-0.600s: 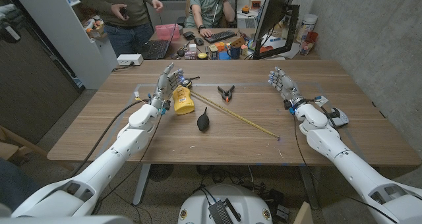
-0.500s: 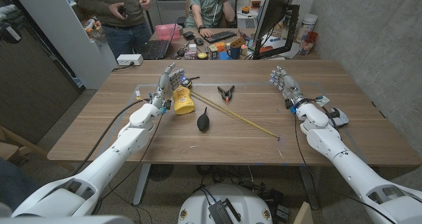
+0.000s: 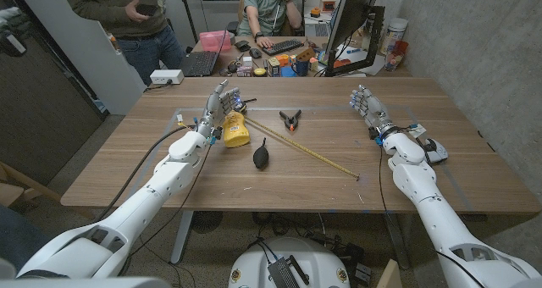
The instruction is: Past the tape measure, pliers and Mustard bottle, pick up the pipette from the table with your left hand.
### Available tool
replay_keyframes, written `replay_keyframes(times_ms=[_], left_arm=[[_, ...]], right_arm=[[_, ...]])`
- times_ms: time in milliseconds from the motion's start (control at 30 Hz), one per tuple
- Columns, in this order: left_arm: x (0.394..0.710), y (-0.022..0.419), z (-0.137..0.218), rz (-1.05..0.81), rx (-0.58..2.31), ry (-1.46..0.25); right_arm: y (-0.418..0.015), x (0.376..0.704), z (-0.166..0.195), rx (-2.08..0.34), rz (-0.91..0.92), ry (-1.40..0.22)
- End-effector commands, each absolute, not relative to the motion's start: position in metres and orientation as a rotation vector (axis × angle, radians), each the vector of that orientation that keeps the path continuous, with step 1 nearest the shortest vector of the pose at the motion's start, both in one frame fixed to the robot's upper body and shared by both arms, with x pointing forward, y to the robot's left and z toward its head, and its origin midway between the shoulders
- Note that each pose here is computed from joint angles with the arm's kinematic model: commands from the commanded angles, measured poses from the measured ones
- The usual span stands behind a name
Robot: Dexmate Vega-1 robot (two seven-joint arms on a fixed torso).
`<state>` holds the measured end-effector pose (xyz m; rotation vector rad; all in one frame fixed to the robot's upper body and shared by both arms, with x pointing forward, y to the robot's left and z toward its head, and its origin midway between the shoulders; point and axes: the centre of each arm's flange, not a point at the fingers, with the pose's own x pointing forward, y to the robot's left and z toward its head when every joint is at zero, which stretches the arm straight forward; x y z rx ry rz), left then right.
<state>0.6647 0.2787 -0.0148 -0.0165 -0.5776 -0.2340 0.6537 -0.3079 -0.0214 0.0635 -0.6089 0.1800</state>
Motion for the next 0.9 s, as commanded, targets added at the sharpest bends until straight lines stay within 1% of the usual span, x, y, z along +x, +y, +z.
replay_keyframes(times_ms=[33, 200, 567, 900], left_arm=[[0.661, 0.278, -0.02, -0.221, 0.015, -0.573], [0.655, 0.277, -0.017, -0.204, 0.071, -0.579], [0.636, 0.277, 0.006, -0.176, 0.178, -0.619], [0.616, 0.268, 0.031, -0.132, 0.417, -0.664]], right_arm=[[-0.309, 0.651, -0.027, 0.079, 0.169, -0.597], [-0.308, 0.649, -0.026, 0.082, 0.168, -0.605], [-0.306, 0.647, -0.031, 0.089, 0.168, -0.604], [-0.306, 0.647, -0.032, 0.084, 0.167, -0.602]])
